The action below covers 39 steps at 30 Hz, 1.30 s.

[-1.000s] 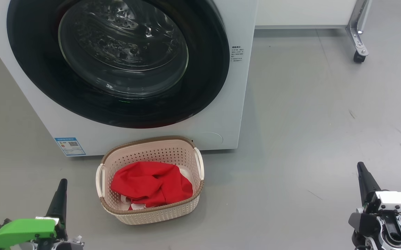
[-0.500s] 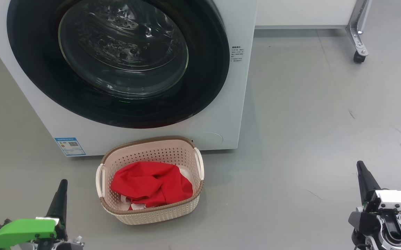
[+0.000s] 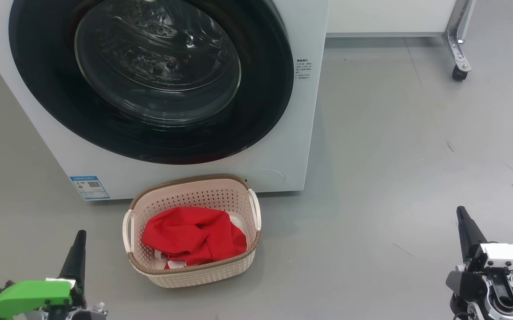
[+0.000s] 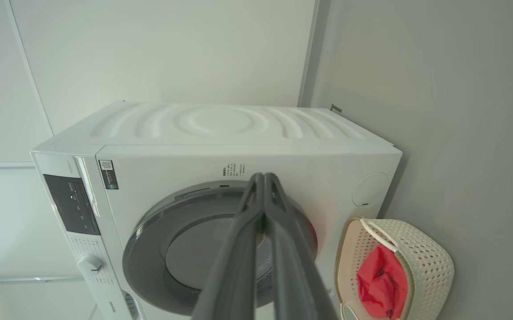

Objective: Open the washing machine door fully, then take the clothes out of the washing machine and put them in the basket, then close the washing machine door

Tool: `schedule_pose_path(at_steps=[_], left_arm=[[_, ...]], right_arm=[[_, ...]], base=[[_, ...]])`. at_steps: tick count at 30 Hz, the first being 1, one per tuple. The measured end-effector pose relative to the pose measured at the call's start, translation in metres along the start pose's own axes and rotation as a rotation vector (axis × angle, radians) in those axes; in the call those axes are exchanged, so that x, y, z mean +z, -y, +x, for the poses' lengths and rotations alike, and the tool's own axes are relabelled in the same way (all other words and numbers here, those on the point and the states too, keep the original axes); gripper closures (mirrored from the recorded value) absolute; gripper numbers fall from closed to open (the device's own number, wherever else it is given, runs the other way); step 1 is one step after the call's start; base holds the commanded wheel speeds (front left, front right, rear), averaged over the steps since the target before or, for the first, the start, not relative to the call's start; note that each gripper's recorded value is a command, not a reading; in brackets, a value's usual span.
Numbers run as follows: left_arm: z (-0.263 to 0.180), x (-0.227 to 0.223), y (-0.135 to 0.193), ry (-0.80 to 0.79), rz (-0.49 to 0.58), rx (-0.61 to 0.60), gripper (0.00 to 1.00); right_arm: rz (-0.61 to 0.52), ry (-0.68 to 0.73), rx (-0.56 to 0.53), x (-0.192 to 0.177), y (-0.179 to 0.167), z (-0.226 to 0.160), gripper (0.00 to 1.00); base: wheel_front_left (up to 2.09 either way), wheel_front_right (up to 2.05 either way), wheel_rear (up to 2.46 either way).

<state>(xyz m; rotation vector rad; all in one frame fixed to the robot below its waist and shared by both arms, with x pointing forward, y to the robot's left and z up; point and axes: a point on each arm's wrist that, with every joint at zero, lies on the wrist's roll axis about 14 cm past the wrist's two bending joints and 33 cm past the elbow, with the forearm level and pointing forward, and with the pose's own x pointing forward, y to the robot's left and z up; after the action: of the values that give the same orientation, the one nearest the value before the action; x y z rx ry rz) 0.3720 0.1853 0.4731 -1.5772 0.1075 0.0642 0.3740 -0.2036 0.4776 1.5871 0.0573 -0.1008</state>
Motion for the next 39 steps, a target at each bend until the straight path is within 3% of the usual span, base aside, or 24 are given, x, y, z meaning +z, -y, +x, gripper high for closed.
schedule_pose_path(at_steps=[39], left_arm=[[-0.0001, 0.0006, -0.0008, 0.001, -0.001, 0.003, 1.0]], right_arm=[[0.002, 0.002, -0.002, 0.0008, 0.0012, -0.0001, 1.0]], base=[[0.0, 0.0, 0.0]])
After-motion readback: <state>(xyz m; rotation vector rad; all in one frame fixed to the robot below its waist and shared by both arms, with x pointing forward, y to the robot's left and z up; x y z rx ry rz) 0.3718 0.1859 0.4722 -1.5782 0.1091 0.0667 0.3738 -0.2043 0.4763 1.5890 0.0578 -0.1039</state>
